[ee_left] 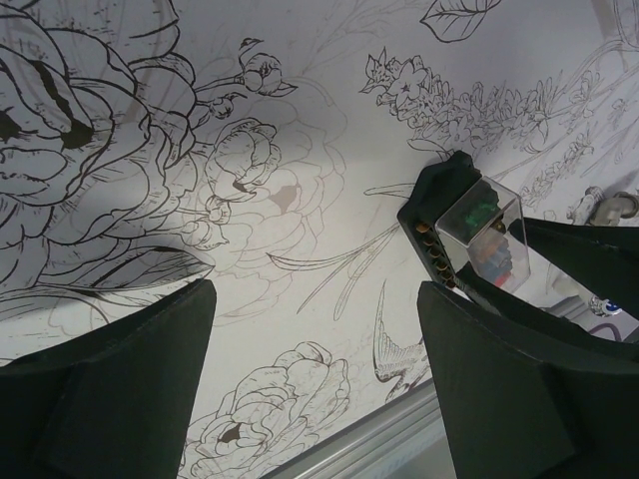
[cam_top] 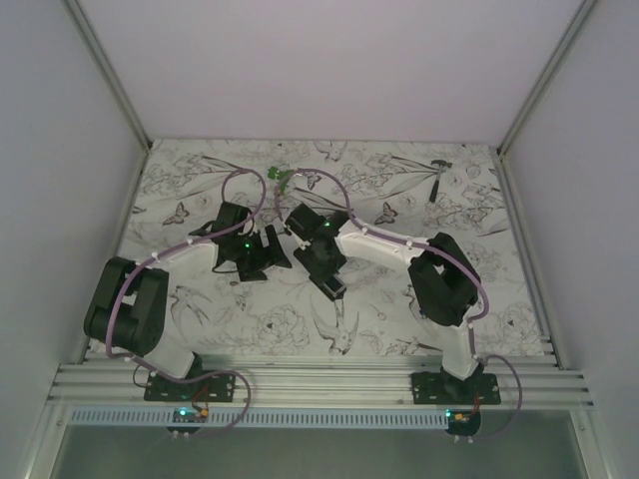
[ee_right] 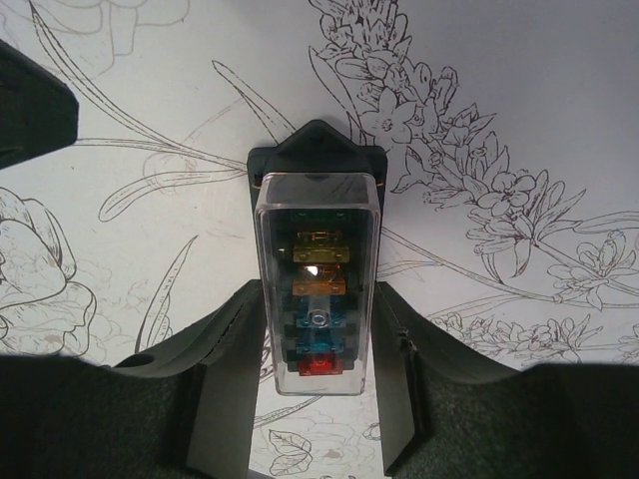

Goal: Snap on the fuse box
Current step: Close the fuse box cover on the fuse box base.

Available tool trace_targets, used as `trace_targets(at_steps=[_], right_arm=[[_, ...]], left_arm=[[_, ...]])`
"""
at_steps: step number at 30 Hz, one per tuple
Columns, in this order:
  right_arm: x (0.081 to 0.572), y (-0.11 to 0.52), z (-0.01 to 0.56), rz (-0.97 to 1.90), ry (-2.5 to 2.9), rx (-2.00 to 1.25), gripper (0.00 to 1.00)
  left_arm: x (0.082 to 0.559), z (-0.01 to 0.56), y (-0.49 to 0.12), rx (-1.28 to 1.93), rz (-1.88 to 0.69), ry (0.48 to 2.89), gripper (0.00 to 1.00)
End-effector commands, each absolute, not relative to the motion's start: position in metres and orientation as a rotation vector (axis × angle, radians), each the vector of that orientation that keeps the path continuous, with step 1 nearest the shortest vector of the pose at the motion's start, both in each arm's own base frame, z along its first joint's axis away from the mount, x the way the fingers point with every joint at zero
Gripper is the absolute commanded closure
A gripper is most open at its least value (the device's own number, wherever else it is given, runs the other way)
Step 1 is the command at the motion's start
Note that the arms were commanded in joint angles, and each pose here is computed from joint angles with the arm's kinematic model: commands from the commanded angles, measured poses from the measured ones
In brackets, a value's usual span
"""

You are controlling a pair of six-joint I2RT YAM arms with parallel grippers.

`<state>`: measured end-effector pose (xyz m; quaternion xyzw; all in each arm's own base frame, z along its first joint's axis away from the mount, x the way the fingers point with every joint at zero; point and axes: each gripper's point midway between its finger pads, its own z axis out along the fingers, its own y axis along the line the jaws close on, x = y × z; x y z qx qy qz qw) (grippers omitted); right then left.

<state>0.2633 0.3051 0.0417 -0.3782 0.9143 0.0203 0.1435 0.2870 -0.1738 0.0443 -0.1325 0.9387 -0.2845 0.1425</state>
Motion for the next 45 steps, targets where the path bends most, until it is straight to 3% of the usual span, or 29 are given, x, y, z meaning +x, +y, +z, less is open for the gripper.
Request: trace_targets(at_steps=[1, 10, 19, 26, 29, 36, 42, 45], right_arm=[[0.252, 0.296, 0.016, 0.056, 2.732, -1.138, 0.69], [0.242, 0.280, -0.002, 0.272, 2.828, -1.113, 0.73], [0.229, 0.254, -0.040, 0.024, 2.883, -1.171, 0.79], [0.220, 0.261, -0.042, 0.048, 2.848, -1.195, 0.81], [0.229, 0.277, -0.016, 0.154, 2.761, -1.157, 0.73], [0.252, 0.304, 0.056, 0.327, 2.548, -1.046, 0.41], [0.252, 0.293, 0.077, 0.443, 2.522, -0.939, 0.30], [0.247, 0.285, 0.077, 0.527, 2.529, -0.890, 0.32]], left_arm=[[0.281, 0.040, -0.171, -0.392, -0.817, 2.727, 0.15], [0.282, 0.042, -0.173, -0.387, -0.832, 2.726, 0.15], [0.281, 0.040, -0.175, -0.395, -0.844, 2.735, 0.15], [0.281, 0.042, -0.185, -0.374, -0.871, 2.742, 0.17], [0.282, 0.046, -0.195, -0.326, -0.888, 2.740, 0.17], [0.291, 0.057, -0.213, -0.222, -0.902, 2.717, 0.24], [0.296, 0.065, -0.232, -0.091, -0.890, 2.695, 0.27], [0.299, 0.068, -0.244, -0.004, -0.881, 2.684, 0.30]])
